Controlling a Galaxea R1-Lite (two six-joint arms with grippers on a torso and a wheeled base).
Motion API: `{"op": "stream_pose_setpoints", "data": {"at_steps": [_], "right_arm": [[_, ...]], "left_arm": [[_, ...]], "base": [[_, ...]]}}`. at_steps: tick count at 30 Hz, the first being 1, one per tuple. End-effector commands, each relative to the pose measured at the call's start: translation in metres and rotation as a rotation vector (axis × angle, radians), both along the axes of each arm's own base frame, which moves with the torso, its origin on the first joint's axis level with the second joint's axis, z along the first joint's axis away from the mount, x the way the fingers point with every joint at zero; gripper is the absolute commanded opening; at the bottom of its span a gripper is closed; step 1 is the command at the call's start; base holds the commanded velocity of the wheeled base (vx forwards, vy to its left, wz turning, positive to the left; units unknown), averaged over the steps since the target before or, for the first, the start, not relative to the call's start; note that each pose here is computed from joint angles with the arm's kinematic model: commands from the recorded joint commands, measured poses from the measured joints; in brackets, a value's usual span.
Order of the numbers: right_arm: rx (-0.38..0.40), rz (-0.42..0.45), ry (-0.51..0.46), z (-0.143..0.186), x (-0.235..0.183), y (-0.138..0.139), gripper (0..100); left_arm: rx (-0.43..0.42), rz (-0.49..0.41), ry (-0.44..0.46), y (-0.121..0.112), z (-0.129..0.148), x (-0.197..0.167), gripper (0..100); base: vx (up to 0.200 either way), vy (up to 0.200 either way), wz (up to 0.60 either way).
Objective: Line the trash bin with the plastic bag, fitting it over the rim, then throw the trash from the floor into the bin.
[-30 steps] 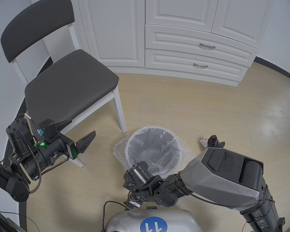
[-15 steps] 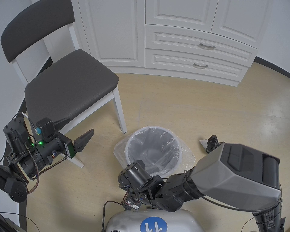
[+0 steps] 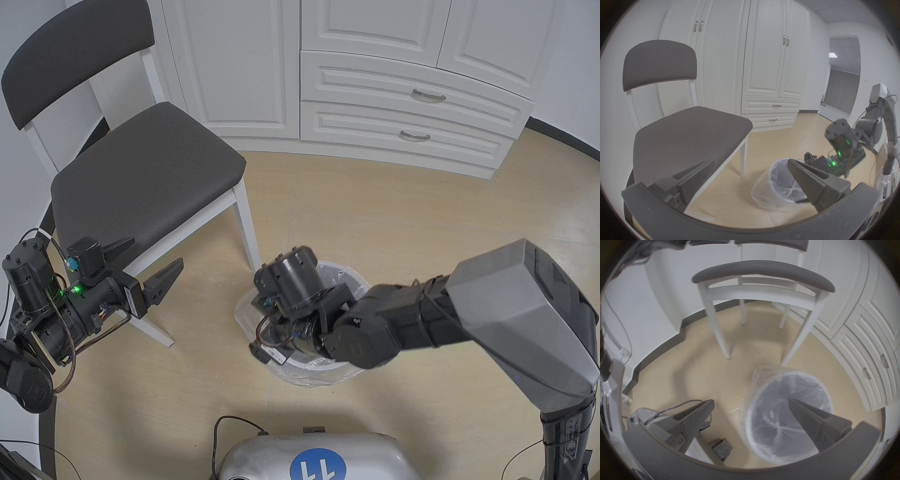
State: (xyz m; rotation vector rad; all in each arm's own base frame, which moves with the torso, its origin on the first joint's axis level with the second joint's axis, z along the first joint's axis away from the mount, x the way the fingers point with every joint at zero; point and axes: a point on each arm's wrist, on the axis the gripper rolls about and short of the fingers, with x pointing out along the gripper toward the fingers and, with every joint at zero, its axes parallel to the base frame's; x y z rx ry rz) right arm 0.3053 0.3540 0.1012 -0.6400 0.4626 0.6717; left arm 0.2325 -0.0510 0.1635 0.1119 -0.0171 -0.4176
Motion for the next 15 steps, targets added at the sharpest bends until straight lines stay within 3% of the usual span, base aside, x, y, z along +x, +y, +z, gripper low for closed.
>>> {"op": "stream_pose_setpoints", "data": {"at_steps": [1,15], "right_arm": [[-0.005,-0.139,-0.040,0.005,0.048,-0.019,100],[-0.082,-0.217,0.015,-0.034,0.080,-0.041,100]], "left_arm": [[0.000,0.005,0.000,0.001,0.000,0.001,100],[0.006,0.003,0.023,0.000,-0.006,0.004,100]], "base": [[0.000,0.000,0.00],[0.000,0.000,0.00]]}}
